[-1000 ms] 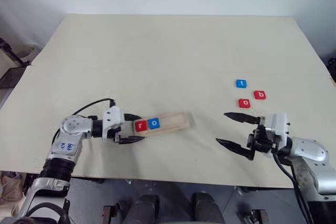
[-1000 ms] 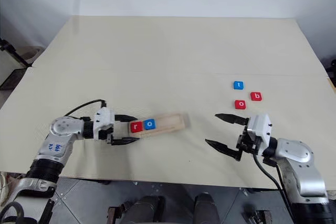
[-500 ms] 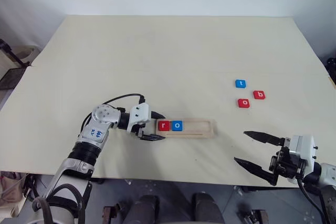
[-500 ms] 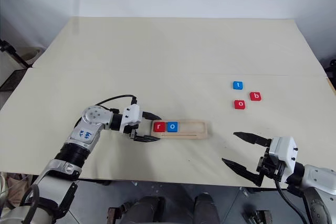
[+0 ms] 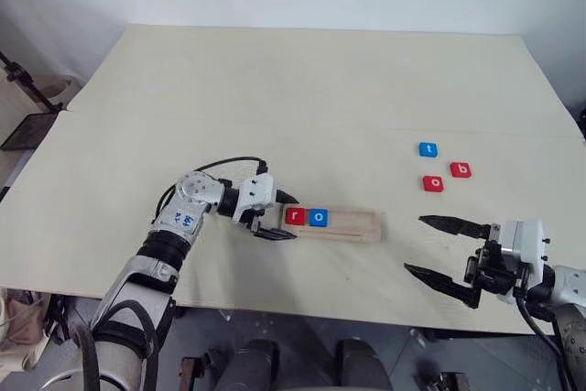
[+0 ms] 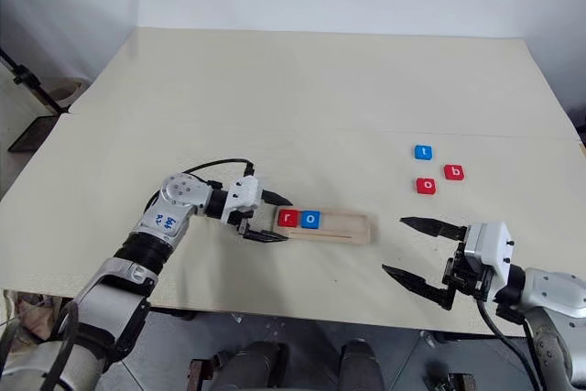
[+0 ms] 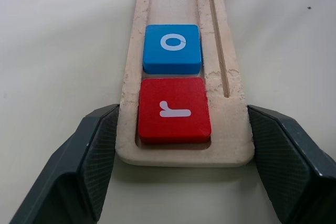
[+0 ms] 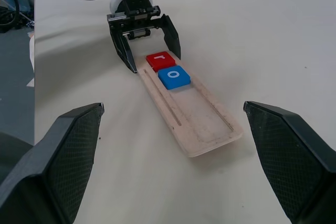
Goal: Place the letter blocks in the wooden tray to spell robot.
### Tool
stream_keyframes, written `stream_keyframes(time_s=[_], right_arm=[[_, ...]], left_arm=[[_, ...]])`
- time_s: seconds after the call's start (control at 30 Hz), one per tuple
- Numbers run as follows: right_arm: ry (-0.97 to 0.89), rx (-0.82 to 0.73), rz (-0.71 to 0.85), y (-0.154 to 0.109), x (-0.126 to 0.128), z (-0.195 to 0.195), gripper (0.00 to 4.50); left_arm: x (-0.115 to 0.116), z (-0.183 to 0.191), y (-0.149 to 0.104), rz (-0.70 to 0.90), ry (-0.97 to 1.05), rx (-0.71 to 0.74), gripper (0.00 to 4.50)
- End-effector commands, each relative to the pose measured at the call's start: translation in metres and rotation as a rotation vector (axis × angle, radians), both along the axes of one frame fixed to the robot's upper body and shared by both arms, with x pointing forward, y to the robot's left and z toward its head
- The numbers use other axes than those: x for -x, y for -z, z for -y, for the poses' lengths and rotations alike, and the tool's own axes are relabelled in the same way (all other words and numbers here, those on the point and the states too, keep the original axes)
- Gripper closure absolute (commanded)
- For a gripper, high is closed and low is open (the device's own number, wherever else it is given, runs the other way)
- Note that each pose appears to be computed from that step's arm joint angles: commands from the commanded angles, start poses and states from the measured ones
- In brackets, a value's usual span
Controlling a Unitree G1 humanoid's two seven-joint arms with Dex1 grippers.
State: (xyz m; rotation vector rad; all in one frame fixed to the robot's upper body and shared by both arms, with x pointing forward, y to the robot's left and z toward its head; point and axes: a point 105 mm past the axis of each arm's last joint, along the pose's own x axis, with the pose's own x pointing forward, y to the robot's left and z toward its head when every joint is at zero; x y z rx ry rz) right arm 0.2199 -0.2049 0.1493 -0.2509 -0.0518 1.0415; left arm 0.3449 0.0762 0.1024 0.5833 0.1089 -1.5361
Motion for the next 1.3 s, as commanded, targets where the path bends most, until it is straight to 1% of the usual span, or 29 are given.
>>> stream_keyframes(time_s=[0.03, 0.1, 0.17, 0.37, 0.47, 0.6, 0.77, 0.9, 1.1, 1.2, 1.3], right_arm=[[-0.003, 0.006, 0.01, -0.003, -0.001, 0.002, 0.0], [0.002, 0.006, 0.009, -0.003, 0.0, 0.003, 0.0], [0.009, 0.005, 0.007, -0.002, 0.0, 0.003, 0.0], [0.062, -0.004, 0.018, -0.003, 0.001, 0.01, 0.0], [0.118, -0.016, 0.033, -0.004, 0.002, 0.017, 0.0], [0.299, -0.073, 0.077, -0.003, 0.003, 0.04, 0.0], [0.504, -0.125, 0.114, 0.003, 0.003, 0.07, 0.0], [0.598, -0.142, 0.104, 0.015, 0.006, 0.085, 0.0], [0.647, -0.152, 0.112, 0.02, 0.004, 0.087, 0.0], [0.644, -0.15, 0.121, 0.017, -0.003, 0.08, 0.0], [0.644, -0.159, 0.136, 0.006, -0.012, 0.075, 0.0]], left_arm=[[-0.002, 0.0, 0.005, -0.048, -0.034, -0.011, 1.1], [0.0, 0.001, 0.002, -0.061, -0.026, 0.005, 0.38], [0.004, -0.003, 0.0, -0.065, -0.018, 0.011, 0.05], [0.006, -0.029, -0.008, -0.011, -0.072, 0.048, 0.05], [0.008, -0.047, -0.015, 0.031, -0.105, 0.105, 0.05], [0.018, -0.084, -0.022, 0.058, -0.179, 0.171, 0.05], [0.018, -0.103, -0.041, 0.143, -0.335, 0.294, 0.05], [0.038, -0.103, -0.042, 0.094, -0.334, 0.359, 0.05], [0.045, -0.093, -0.053, 0.088, -0.339, 0.418, 0.05], [0.049, -0.086, -0.055, 0.076, -0.308, 0.411, 0.05], [0.05, -0.083, -0.054, 0.079, -0.289, 0.389, 0.05]])
